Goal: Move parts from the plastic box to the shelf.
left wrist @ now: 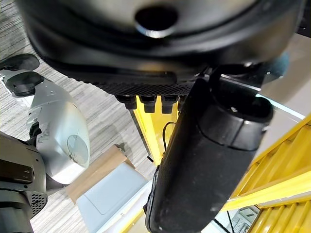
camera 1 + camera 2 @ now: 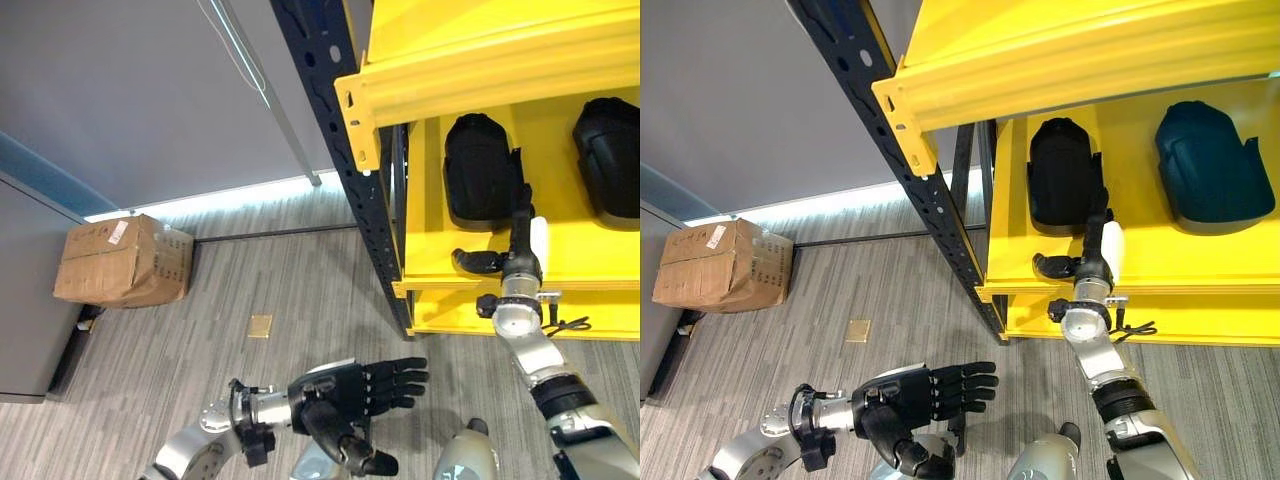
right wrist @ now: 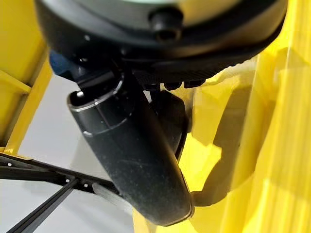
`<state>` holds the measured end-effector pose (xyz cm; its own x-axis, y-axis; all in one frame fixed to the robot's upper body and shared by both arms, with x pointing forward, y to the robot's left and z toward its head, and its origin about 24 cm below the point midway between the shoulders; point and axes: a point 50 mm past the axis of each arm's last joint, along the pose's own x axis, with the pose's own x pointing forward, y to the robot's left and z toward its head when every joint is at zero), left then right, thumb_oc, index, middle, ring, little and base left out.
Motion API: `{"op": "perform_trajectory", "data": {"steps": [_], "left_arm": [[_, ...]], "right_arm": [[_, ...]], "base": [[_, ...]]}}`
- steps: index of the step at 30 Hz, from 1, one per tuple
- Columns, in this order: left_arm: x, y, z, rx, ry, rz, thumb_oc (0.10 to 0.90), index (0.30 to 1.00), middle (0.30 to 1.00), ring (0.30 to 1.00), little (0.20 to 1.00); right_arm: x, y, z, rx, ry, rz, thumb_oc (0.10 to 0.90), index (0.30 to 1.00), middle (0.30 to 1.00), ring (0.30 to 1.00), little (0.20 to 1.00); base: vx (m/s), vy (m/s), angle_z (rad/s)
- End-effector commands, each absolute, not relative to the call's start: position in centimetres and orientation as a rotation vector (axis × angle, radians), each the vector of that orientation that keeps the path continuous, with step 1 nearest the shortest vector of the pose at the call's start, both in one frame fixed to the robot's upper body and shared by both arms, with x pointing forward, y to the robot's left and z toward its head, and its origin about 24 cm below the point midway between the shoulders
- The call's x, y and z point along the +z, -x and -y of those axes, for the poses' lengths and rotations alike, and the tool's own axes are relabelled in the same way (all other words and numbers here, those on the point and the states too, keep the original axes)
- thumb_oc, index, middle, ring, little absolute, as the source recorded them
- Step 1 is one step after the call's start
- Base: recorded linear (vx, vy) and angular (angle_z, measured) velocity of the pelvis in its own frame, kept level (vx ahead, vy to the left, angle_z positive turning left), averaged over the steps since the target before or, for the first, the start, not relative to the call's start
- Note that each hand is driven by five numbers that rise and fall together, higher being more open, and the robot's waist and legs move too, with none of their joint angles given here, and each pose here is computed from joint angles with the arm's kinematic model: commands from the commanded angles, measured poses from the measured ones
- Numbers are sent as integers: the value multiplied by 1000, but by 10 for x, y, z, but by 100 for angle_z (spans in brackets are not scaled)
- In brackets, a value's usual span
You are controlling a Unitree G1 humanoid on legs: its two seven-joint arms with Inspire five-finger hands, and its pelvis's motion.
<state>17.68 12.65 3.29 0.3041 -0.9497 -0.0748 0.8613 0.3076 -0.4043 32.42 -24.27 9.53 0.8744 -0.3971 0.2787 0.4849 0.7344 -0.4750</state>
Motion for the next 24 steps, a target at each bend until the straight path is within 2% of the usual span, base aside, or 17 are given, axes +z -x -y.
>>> {"op": "perform_trajectory", "data": {"steps": [1, 12, 24], "left_arm": [[67, -183, -110, -1295, 335, -87, 900, 1000, 1000, 1000, 1000], [67, -180, -114, -1282, 349, -82, 900, 1000, 1000, 1000, 1000], [68, -180, -119, -1254, 358, -53, 900, 1000, 1000, 1000, 1000]], "right_arm": [[168, -326, 223, -508, 553, 591, 900, 1000, 1000, 1000, 1000], [179, -308, 195, -304, 578, 773, 900, 1000, 1000, 1000, 1000], [188, -288, 170, -210, 497, 911, 900, 1000, 1000, 1000, 1000]], "base": [[-19, 37, -2], [0, 0, 0], [-5, 15, -4]]}}
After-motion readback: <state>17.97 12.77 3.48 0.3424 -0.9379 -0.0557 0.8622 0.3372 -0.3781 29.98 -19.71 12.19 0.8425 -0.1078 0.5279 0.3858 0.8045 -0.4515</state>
